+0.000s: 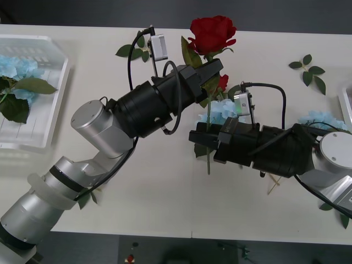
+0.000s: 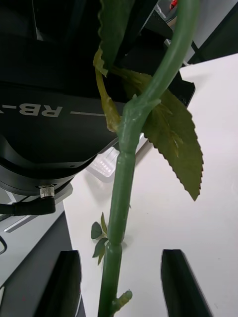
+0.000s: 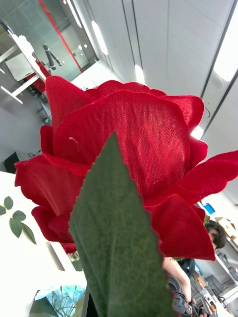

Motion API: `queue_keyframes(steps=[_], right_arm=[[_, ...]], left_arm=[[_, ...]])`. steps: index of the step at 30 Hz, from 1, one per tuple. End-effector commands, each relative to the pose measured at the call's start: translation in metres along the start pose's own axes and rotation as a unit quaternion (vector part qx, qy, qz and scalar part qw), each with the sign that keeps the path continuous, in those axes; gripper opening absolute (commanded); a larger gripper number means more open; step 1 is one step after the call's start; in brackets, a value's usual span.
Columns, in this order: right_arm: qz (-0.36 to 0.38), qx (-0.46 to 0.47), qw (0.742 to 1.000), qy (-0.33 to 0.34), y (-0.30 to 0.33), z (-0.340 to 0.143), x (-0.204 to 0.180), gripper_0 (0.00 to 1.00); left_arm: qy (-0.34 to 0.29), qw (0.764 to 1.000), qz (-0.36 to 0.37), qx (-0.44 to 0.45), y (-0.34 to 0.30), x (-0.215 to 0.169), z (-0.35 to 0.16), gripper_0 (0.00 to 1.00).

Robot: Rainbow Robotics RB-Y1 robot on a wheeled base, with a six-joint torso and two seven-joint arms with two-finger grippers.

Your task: Put the red flowers into the right box and the blue flowers into the left box

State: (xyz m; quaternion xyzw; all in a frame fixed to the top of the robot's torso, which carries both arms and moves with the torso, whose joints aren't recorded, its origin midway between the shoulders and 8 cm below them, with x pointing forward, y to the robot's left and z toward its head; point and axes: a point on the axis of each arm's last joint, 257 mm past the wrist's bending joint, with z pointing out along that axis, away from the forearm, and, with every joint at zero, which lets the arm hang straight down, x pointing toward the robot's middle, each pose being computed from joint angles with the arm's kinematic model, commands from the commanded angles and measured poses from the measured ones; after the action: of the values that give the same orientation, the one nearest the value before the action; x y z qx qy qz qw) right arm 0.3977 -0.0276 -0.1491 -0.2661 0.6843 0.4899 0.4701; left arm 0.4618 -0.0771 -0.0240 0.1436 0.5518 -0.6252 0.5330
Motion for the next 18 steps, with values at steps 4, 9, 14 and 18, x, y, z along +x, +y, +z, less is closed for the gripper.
queue_keyframes(steps=[4,9,14,18], right_arm=[[0.007,-0.01,1.0,-0.013,0.007,0.003,-0.017,0.0],[0.007,-0.01,1.0,-0.013,0.008,0.003,-0.017,0.0],[0.007,-0.011,1.0,-0.013,0.008,0.003,-0.016,0.0],[0.007,-0.011,1.0,-0.012,0.008,0.003,-0.016,0.0]], left_arm=[[-0.003,1.0,0.0,0.017,-0.016,-0.018,0.007,0.0],[-0.004,1.0,0.003,0.014,-0.013,-0.02,0.006,0.06],[0.004,1.0,0.02,0.004,-0.004,-0.029,-0.006,1.0],[0.031,0.999,0.041,-0.001,0.006,-0.033,-0.029,1.0]])
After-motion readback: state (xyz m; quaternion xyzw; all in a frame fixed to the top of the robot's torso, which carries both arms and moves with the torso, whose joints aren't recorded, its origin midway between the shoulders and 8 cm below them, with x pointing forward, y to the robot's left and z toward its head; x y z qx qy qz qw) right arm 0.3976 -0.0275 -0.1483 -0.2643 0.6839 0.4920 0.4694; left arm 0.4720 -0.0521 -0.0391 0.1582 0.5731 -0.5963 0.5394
